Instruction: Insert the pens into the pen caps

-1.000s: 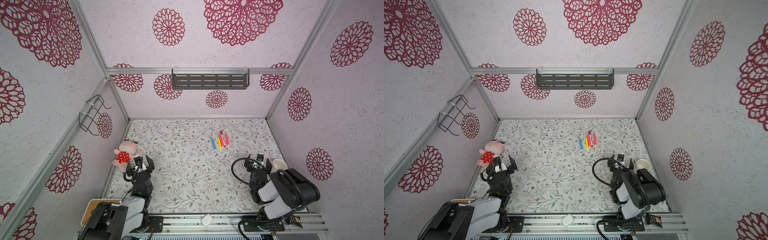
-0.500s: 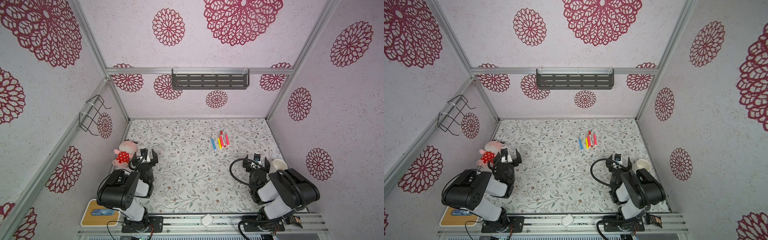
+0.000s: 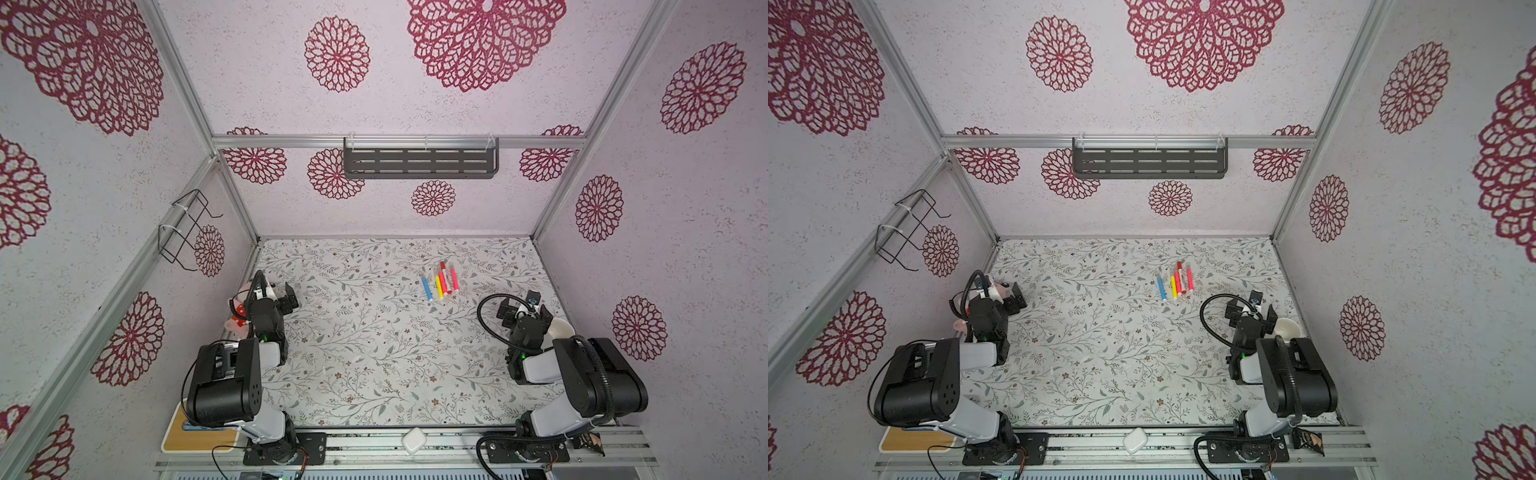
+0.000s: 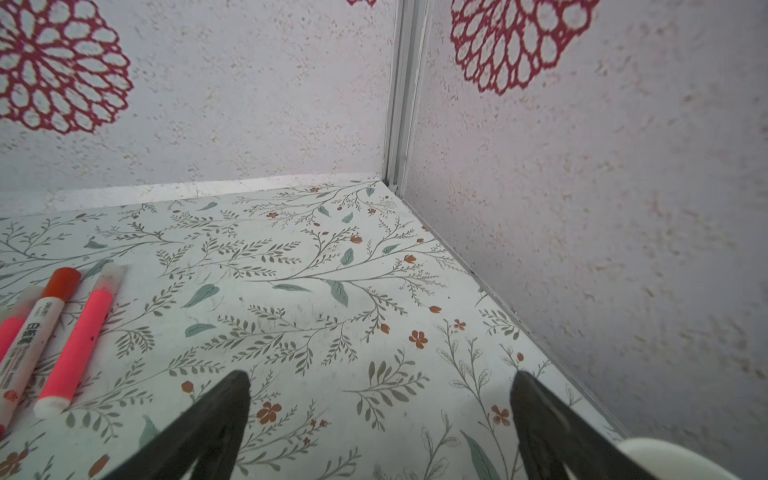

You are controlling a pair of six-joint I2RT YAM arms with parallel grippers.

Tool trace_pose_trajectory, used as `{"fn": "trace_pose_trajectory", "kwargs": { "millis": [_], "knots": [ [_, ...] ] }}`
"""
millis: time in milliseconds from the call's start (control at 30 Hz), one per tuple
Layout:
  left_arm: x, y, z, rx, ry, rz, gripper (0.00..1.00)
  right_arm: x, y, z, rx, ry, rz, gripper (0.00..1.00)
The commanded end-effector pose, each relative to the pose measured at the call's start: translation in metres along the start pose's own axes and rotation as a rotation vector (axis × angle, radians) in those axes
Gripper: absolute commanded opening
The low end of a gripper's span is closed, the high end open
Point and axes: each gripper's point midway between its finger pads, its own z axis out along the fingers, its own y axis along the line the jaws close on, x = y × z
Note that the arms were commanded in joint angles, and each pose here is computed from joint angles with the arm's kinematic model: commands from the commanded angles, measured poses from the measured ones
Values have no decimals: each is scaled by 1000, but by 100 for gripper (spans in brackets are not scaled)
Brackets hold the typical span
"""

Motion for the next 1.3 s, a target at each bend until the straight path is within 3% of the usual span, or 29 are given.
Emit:
{"fn": "trace_pose_trajectory", "kwargs": {
  "millis": [0,1267],
  "knots": [
    [10,-11,-3,45,41,3,97,-1,7,-1,-41,13,27,99],
    [10,-12,-4,30,38,18,97,-1,8,-1,-42,5,24,99]
  ]
}}
